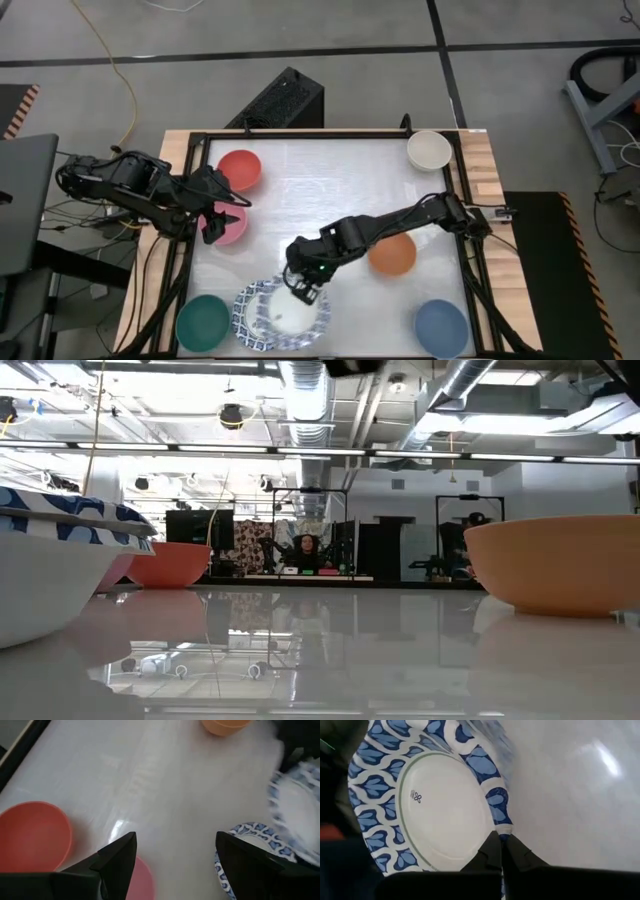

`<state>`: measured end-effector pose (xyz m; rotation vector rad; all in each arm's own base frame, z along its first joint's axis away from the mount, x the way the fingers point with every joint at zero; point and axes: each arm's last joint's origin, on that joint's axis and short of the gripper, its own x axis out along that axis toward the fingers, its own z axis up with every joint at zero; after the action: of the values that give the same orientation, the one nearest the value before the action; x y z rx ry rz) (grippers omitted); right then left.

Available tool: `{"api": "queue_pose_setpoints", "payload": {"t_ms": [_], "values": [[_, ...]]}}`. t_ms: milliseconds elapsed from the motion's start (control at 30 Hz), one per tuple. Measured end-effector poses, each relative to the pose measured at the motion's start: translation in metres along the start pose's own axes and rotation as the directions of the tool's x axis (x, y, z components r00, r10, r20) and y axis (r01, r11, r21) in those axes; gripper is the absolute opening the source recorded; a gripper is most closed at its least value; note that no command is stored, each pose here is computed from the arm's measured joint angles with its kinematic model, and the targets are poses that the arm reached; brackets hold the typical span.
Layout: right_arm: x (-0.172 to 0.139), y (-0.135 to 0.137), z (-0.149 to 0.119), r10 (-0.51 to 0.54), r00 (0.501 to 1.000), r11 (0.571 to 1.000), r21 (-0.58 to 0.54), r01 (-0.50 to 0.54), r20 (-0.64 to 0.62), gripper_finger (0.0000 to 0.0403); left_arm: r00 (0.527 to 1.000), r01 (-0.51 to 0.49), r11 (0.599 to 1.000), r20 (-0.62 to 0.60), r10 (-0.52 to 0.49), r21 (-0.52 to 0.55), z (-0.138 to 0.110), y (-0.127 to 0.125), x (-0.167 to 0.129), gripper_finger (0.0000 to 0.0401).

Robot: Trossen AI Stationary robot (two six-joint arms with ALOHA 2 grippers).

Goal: Nest bowls inside each other
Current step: Stack the white striped bowl on the white striped bowl

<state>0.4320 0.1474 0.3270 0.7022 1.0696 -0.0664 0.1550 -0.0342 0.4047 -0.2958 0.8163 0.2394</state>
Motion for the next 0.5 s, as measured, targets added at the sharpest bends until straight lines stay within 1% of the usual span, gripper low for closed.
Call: {"api": "queue_pose_setpoints", "payload": {"t_ms": [100, 200, 267, 367, 500], "values": [[0.001, 0.014, 0.006, 0.102, 0.989, 0.994, 0.013, -0.104, 0.107, 0.0007, 1.0, -0.012, 1.0, 0.0, 0.012, -0.001, 0.0, 0.001, 0.0, 0.0261], [0.006, 0.017, 0.009, 0.155, 0.976, 0.987, 0.018, -0.16, 0.151, 0.0007, 1.0, -0.022, 1.0, -0.012, 0.022, 0.011, -0.002, 0.002, 0.0, 0.0261], [0.012, 0.013, 0.011, 0.147, 0.977, 0.987, 0.035, -0.155, 0.156, 0.0007, 1.0, -0.022, 1.0, -0.012, 0.023, 0.022, -0.002, 0.002, 0.0, 0.0261], [0.019, 0.004, 0.015, 0.101, 0.979, 0.992, 0.056, -0.113, 0.175, 0.0008, 1.0, -0.022, 0.999, -0.012, 0.023, 0.027, -0.002, 0.002, 0.0, 0.0261], [0.03, -0.006, 0.02, 0.092, 0.975, 0.991, 0.079, -0.11, 0.2, 0.0008, 1.0, -0.026, 0.999, -0.01, 0.026, 0.043, -0.002, 0.002, 0.0, 0.0261]]}}
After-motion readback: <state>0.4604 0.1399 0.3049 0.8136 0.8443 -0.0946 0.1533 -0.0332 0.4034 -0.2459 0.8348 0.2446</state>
